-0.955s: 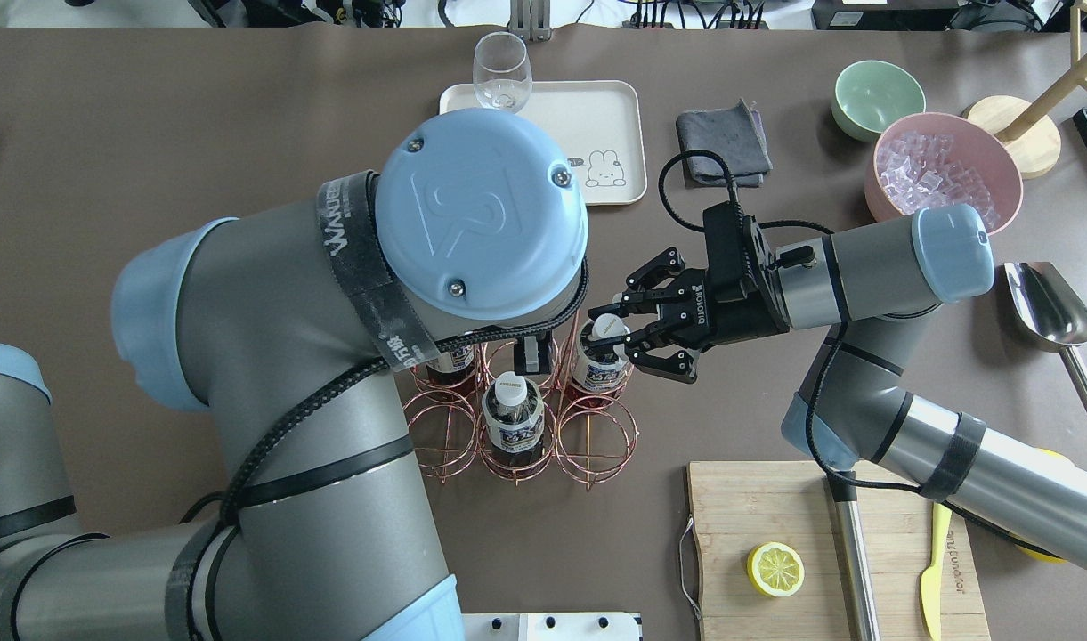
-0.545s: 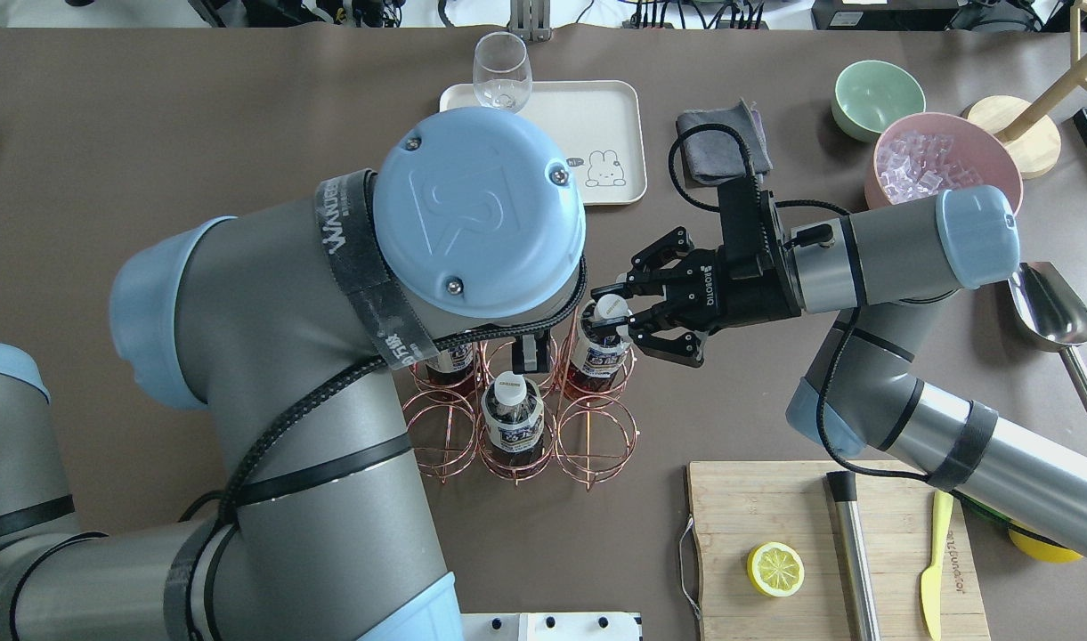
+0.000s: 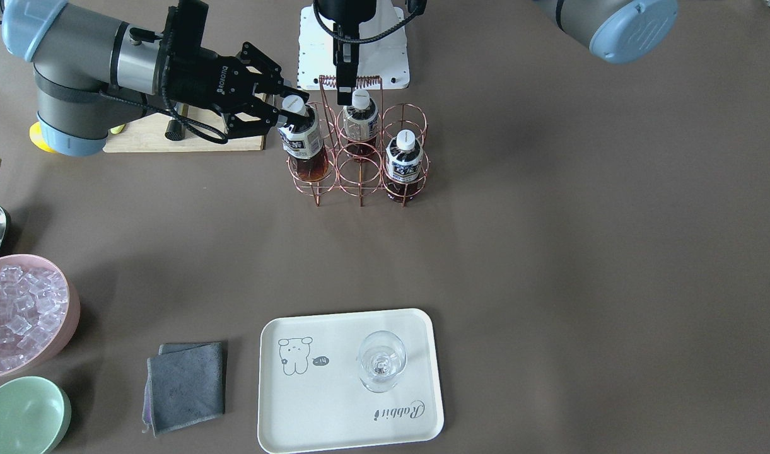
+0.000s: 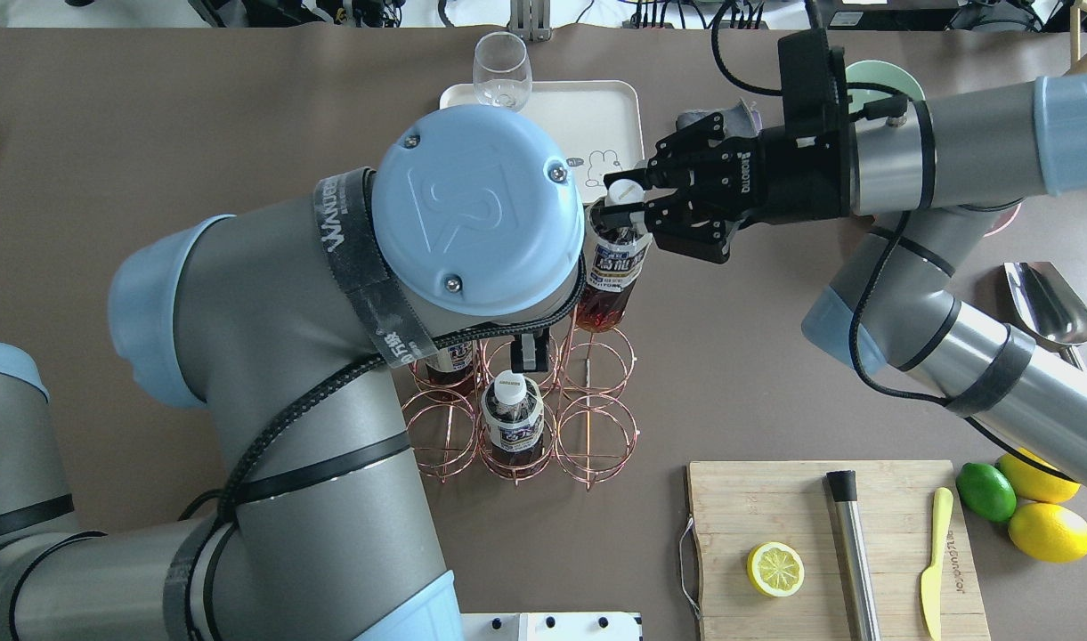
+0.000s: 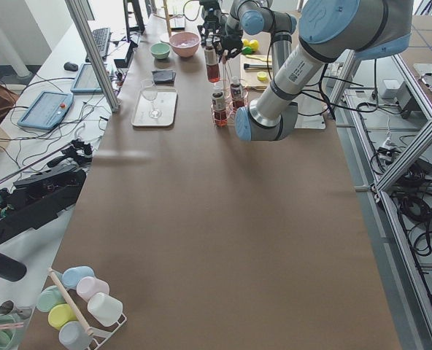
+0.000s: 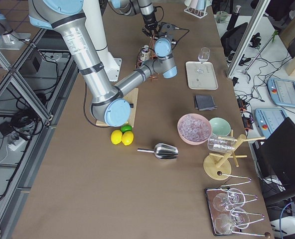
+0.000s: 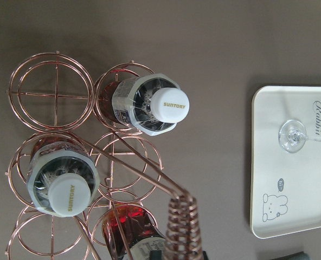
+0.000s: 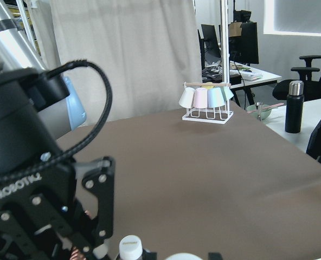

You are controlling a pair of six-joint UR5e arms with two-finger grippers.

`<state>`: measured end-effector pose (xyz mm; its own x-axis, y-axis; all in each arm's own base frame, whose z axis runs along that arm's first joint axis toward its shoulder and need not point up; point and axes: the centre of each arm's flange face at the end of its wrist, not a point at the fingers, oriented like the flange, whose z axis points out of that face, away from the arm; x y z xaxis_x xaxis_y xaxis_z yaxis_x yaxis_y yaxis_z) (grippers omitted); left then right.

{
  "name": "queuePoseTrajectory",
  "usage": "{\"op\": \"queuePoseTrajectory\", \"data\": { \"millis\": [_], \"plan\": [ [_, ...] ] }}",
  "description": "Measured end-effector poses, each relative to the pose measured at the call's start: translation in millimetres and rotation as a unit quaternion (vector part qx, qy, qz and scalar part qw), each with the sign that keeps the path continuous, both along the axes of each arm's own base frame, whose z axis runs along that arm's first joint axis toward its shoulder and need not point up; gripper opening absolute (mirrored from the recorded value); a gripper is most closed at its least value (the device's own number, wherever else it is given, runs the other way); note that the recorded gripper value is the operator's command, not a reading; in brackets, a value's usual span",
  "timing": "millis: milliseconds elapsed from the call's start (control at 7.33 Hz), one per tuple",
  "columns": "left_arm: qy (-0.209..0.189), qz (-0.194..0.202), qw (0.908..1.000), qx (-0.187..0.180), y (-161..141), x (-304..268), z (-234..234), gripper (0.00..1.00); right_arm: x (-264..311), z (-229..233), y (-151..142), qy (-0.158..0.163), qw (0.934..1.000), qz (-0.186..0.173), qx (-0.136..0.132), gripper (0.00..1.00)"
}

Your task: Take tea from basket to plate

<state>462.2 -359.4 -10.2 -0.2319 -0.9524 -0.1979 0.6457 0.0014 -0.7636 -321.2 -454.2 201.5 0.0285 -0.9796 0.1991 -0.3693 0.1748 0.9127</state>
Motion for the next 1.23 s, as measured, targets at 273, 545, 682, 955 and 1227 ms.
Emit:
{"op": "queuePoseTrajectory", "data": {
  "millis": [273,545,682,955,1227],
  "plan": [
    [0.000,0.000,1.0000,0.000,0,0,0,0.00,42,-21,-31,-0.007,0.9991,0.041,-0.002,0.00],
    [-0.002,0.000,1.0000,0.000,0,-4,0,0.00,77,-21,-73,-0.001,0.9945,0.104,-0.016,0.00],
    [-0.002,-0.004,1.0000,0.003,-1,-18,-2,0.00,82,-17,-100,0.003,0.9901,0.137,-0.029,0.00],
    [-0.002,-0.008,0.9998,0.018,-8,-69,-3,0.00,70,-10,-154,0.004,0.9763,0.206,-0.067,0.00],
    [-0.015,0.000,0.9994,0.030,-39,-127,13,0.00,40,7,-193,0.004,0.9540,0.277,-0.114,0.00]
  ]
}}
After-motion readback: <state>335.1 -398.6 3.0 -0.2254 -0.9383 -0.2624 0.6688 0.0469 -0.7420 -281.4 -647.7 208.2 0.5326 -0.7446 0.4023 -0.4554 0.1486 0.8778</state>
